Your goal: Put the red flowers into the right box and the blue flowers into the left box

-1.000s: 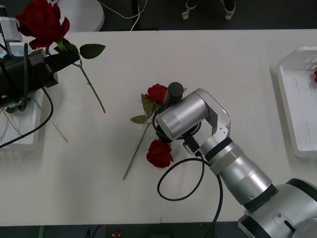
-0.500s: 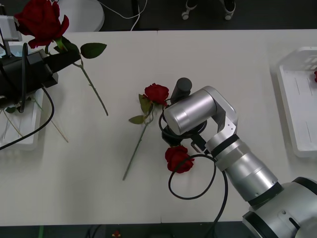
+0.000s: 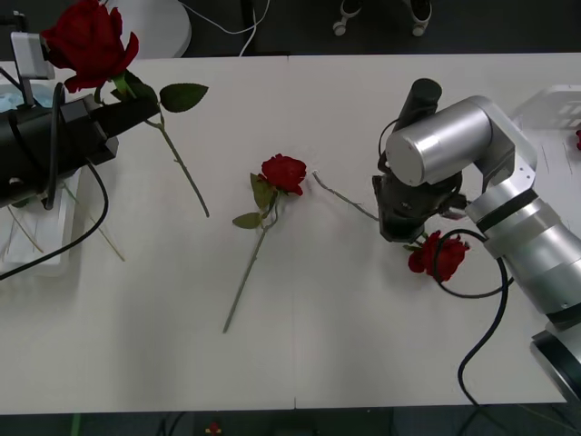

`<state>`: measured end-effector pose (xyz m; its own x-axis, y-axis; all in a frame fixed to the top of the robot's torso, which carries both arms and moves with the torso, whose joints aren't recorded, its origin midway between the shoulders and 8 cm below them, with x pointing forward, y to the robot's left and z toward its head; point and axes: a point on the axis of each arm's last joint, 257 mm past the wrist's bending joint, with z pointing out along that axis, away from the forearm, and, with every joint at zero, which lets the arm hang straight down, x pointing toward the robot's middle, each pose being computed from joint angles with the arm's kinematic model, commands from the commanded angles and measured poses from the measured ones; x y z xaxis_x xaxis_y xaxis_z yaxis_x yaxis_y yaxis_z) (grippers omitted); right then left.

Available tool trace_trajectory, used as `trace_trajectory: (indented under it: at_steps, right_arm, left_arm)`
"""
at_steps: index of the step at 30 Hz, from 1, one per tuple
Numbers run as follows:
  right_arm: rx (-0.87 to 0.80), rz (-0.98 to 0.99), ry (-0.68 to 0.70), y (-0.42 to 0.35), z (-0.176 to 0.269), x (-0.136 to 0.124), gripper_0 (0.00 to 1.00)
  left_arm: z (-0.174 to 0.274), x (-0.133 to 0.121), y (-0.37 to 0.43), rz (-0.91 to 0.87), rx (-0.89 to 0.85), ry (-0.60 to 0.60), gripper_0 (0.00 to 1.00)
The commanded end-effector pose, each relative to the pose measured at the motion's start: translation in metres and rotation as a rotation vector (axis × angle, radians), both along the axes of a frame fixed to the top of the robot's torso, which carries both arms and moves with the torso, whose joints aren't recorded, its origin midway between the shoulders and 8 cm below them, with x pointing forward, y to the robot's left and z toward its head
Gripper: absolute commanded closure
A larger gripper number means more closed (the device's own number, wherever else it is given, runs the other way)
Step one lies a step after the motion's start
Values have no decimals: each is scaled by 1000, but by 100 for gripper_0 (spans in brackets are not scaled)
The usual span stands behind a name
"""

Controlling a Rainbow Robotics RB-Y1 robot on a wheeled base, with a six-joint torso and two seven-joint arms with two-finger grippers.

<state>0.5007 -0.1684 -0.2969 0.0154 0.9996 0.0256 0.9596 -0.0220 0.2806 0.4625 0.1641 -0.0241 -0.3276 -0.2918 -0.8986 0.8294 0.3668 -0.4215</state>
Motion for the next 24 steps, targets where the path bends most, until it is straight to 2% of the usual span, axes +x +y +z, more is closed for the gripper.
trace_trajectory:
  at_steps: [1, 5, 12, 15, 19, 24]
  right_arm:
    - [-165, 294, -120, -19, 68, 19, 100]
    - [-349, 548, -219, -44, 111, 33, 100]
    - [-687, 965, -227, -126, 179, 57, 100]
    - [-804, 1088, -201, -171, 203, 65, 100]
    - [-996, 1271, -95, -257, 233, 71, 100]
    - [-1148, 1424, 51, -348, 250, 69, 100]
  left_arm:
    - [-1, -19, -16, -84, -16, 89, 100]
    - [-2, -22, -23, -109, -40, 133, 100]
    - [4, -27, -34, -144, -108, 235, 100]
    - [8, -26, -41, -148, -142, 268, 100]
    - [22, -19, -55, -145, -247, 320, 100]
    - [28, -6, -79, -124, -309, 346, 100]
